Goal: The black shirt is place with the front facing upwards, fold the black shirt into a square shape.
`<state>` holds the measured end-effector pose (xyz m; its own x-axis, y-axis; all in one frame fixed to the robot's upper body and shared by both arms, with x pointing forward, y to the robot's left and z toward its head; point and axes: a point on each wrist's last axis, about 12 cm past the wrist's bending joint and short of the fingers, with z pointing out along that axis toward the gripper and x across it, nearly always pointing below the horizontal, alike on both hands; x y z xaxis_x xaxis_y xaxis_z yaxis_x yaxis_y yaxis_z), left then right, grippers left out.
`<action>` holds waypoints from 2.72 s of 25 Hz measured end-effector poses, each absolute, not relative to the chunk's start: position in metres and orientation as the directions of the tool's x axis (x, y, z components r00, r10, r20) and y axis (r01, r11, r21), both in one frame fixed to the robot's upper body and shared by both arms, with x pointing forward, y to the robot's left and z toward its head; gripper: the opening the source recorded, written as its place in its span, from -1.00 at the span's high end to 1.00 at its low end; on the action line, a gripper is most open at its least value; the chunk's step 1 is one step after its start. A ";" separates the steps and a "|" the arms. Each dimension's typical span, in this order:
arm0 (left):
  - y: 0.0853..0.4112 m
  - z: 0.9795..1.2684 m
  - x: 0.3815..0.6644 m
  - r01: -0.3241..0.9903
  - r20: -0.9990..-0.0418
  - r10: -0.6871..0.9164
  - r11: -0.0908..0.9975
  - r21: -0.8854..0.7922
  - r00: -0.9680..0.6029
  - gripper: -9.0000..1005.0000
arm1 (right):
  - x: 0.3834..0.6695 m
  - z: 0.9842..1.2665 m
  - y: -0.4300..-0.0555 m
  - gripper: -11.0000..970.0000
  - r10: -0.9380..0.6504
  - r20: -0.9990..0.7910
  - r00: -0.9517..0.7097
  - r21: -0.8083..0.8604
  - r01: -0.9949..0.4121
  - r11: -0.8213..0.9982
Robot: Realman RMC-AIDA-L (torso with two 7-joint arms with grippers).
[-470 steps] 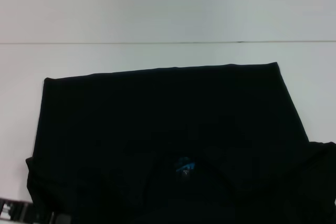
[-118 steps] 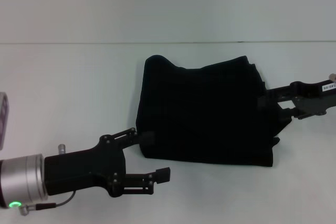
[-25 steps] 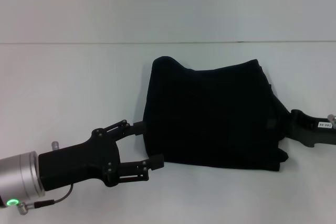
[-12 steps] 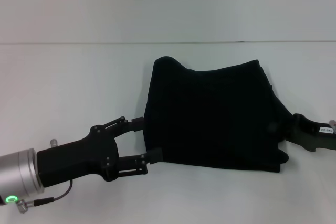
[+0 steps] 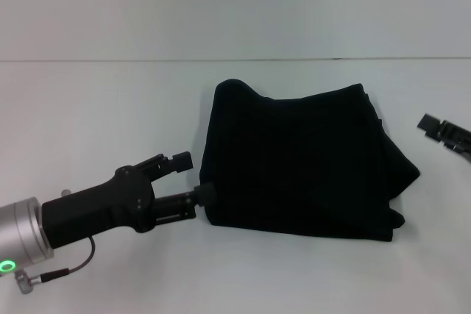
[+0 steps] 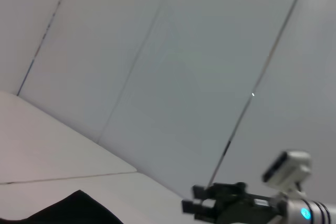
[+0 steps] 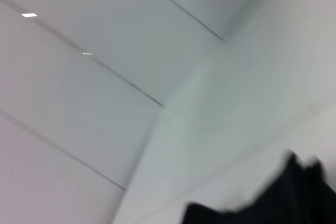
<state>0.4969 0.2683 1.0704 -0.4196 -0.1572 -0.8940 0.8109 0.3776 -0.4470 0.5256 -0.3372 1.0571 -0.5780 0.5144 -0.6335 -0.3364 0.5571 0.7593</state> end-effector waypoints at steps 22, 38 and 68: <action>0.273 1.067 0.524 0.592 -0.718 -0.309 0.414 -0.692 -0.623 -0.89 | 0.504 1.006 -0.288 -0.94 -0.082 -0.915 -0.396 0.225 -0.667 0.710; 0.288 1.060 0.538 0.086 -0.249 -0.418 0.371 -0.925 -0.874 -0.89 | 0.497 1.009 -0.297 -0.94 -0.097 -0.937 -0.335 0.170 -0.682 0.711; 0.238 1.039 0.551 -0.280 0.089 -0.467 0.359 -0.890 -0.880 -0.88 | 0.461 1.008 -0.315 -0.94 -0.087 -0.970 -0.226 0.096 -0.686 0.721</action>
